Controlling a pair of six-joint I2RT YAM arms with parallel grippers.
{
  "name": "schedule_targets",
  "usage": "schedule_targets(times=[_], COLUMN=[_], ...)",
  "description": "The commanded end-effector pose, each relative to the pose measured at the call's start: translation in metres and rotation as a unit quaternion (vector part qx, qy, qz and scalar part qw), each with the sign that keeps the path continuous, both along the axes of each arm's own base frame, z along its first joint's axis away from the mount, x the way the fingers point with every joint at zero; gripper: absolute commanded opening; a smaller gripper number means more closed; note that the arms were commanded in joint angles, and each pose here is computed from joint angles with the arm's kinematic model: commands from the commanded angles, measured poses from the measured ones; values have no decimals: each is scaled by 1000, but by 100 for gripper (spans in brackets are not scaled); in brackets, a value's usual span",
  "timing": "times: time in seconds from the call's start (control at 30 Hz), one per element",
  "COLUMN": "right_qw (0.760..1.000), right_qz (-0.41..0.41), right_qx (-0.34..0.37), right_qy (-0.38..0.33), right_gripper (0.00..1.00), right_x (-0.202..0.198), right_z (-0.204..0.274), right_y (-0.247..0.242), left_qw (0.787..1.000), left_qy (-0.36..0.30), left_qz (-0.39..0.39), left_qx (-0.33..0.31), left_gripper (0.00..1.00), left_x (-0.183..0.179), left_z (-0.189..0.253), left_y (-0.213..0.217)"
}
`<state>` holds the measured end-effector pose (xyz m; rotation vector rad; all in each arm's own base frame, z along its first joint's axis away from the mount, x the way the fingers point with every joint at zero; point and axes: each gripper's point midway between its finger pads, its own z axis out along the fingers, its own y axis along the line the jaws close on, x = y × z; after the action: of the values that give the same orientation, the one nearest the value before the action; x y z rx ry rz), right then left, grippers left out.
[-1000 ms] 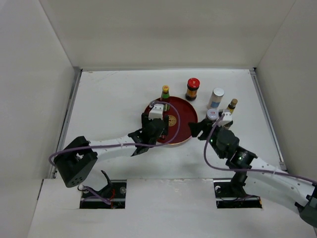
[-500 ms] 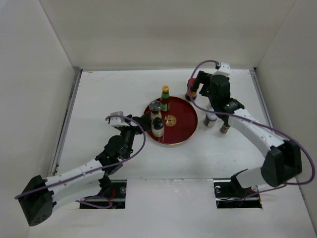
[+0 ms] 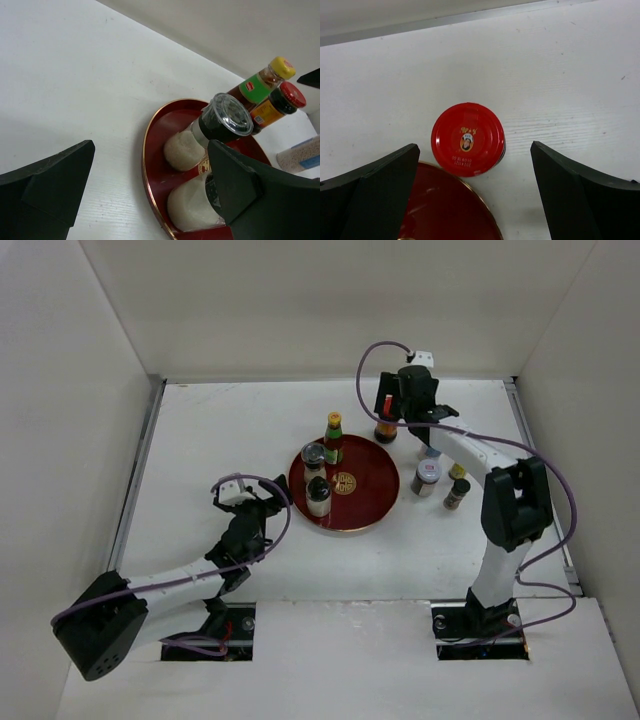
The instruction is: Organize the condiment bottles
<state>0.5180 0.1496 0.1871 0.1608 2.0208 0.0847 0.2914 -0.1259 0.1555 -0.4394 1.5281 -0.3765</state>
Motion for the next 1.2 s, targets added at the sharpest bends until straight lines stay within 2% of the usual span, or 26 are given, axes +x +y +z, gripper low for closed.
schedule_targets(times=[0.0, 0.4, 0.47, 0.6, 0.73, 0.83, 0.93, 1.17], right_qw=[1000, 999, 999, 1000, 999, 994, 990, 988], right_qz=[14, 19, 18, 21, 2, -1, 15, 68], right_qx=[2, -1, 0, 4, 22, 38, 42, 54], right_qy=[-16, 31, 30, 14, -44, -107, -131, -125], right_gripper=[100, 100, 95, 77, 69, 66, 66, 66], right_x=[19, 36, 37, 38, 35, 26, 7, -28], right_z=[16, -32, -32, -14, 30, 74, 98, 83], right_y=[5, 10, 10, 12, 6, 0, 10, 56], left_qw=[999, 999, 999, 1000, 999, 999, 999, 999], left_qy=[-29, -12, -12, -10, -13, -12, -13, -11], left_qz=[17, 11, 8, 7, 3, 4, 1, -1], left_qx=[-40, -28, -29, -28, -31, -30, -32, -35], left_gripper=[100, 100, 100, 100, 100, 100, 100, 100], left_x=[4, 12, 12, 13, 12, 13, 13, 12], left_z=[15, 1, 2, 1, 3, 2, 3, 2], left_y=[6, 1, 0, -2, -2, -2, -3, -4])
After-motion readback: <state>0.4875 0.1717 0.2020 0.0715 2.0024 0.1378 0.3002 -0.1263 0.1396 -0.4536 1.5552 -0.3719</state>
